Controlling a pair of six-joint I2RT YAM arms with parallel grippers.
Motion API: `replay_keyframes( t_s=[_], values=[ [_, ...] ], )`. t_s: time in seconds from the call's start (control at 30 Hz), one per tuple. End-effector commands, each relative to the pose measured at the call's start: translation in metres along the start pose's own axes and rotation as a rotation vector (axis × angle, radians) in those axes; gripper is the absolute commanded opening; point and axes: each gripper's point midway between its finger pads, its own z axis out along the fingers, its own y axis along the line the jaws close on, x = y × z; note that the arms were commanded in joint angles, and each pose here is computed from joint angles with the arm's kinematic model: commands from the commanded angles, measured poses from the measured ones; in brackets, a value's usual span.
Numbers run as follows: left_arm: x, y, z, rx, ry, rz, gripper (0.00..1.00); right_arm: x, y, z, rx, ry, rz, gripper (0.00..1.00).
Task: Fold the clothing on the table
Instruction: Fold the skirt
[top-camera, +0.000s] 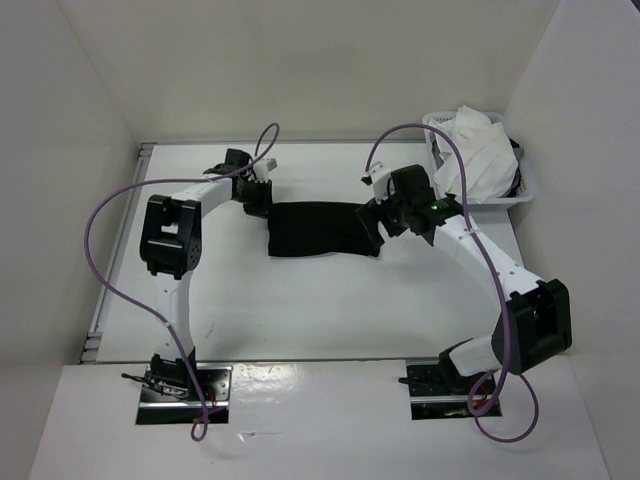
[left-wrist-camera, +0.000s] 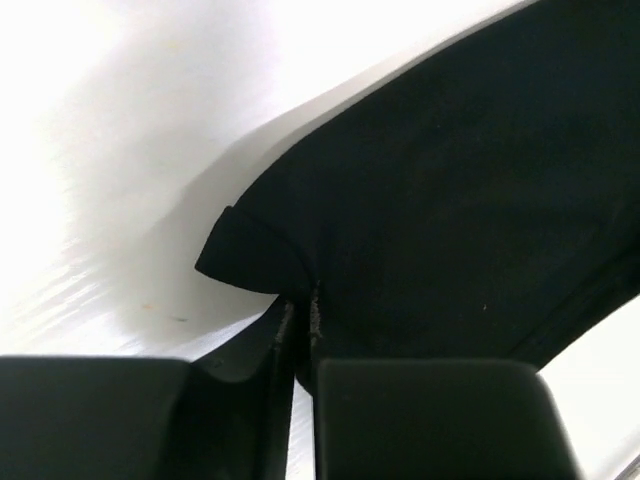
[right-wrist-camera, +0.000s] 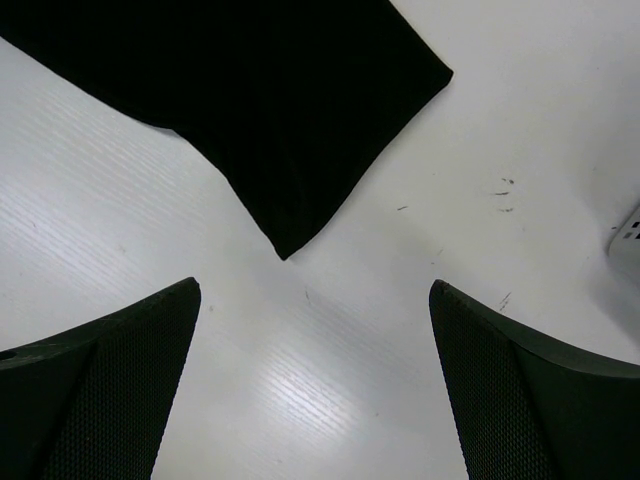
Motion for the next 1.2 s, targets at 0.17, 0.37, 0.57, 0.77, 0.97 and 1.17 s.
replay_keyframes(
  t_s=[0.17,0.37,0.57,0.77,0.97,1.17],
  values=[
    [0.033,-0.012,-0.032,0.022,0.031,-0.063,0.00,0.014,-0.016,0.021,0.067,0.114,0.147,0.99],
    [0.057,0.002,-0.068,0.024,0.034,-0.133,0.00,0.039,-0.019,0.065,0.011,0.235,0.278,0.99],
    [0.067,0.003,-0.084,0.030,0.013,-0.145,0.00,0.037,-0.010,0.105,-0.103,0.279,0.404,0.93],
    [0.078,0.005,-0.081,0.064,0.027,-0.167,0.00,0.034,0.019,0.113,-0.307,0.273,0.419,0.93],
    [0.085,0.009,-0.071,0.074,0.051,-0.184,0.00,0.032,0.049,0.116,-0.506,0.259,0.442,0.93],
    [0.086,0.010,-0.070,0.074,0.049,-0.183,0.00,0.051,0.067,0.132,-0.601,0.308,0.486,0.89]
  ],
)
